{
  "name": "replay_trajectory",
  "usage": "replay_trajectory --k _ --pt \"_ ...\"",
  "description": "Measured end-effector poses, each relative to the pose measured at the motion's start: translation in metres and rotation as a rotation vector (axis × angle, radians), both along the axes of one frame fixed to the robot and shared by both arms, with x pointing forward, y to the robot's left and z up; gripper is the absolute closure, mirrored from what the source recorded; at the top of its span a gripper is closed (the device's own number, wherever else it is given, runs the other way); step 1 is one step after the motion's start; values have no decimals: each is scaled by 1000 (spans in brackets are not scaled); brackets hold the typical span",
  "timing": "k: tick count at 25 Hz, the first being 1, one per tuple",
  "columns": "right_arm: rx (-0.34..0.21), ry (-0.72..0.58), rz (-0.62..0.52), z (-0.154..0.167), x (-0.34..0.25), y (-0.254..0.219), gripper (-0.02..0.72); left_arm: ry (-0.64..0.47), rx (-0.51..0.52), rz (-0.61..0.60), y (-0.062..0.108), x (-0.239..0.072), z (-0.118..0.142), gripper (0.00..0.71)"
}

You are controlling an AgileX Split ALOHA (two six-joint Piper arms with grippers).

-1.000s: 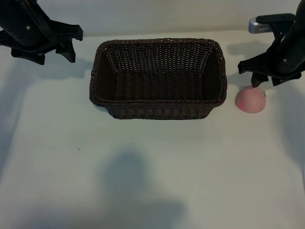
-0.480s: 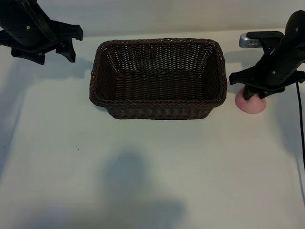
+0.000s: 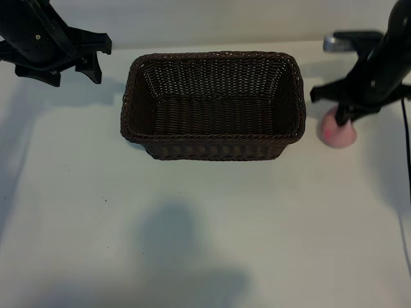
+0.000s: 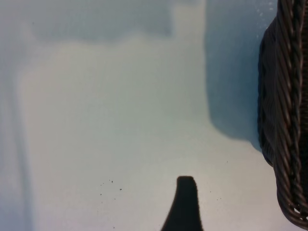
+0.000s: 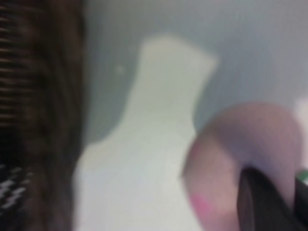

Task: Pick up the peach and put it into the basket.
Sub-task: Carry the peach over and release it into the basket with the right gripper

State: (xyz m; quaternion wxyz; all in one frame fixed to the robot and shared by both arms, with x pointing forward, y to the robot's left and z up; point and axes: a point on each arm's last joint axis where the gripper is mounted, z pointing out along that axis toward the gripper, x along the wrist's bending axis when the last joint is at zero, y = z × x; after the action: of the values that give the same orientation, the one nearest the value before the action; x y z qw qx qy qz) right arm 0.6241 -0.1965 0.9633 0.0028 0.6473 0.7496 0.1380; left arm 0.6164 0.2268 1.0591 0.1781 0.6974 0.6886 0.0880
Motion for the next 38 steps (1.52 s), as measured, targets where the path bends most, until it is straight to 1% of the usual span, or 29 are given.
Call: replay_trajectory --k 4,7,9,12,16,19,23,26,29,31,34,36,38 --pt "33 -94 19 60 8 3 658 0 0 0 0 0 0 121" --pt "44 -133 32 90 10 4 658 0 0 0 0 0 0 121" --pt "48 -139 37 98 11 5 658 0 0 0 0 0 0 121" --pt "61 -139 40 102 10 9 658 0 0 0 0 0 0 121" --pt "84 -137 103 103 1 40 658 0 0 1 0 0 0 121" --pt "112 -141 179 104 -15 79 658 0 0 1 0 0 0 121" --pt "152 -187 273 107 -34 124 658 0 0 1 0 0 0 121" --pt "170 -214 308 103 -40 144 658 0 0 1 0 0 0 121" --pt "163 -211 308 87 -33 151 658 0 0 1 0 0 0 121" --pt "145 -223 305 73 -26 154 658 0 0 1 0 0 0 122" --pt "111 -229 302 44 -13 159 651 0 0 1 0 0 0 122" --pt "100 -215 300 28 -8 161 620 0 0 1 0 0 0 122" --pt "89 -204 303 22 -7 161 552 0 0 1 0 0 0 122"
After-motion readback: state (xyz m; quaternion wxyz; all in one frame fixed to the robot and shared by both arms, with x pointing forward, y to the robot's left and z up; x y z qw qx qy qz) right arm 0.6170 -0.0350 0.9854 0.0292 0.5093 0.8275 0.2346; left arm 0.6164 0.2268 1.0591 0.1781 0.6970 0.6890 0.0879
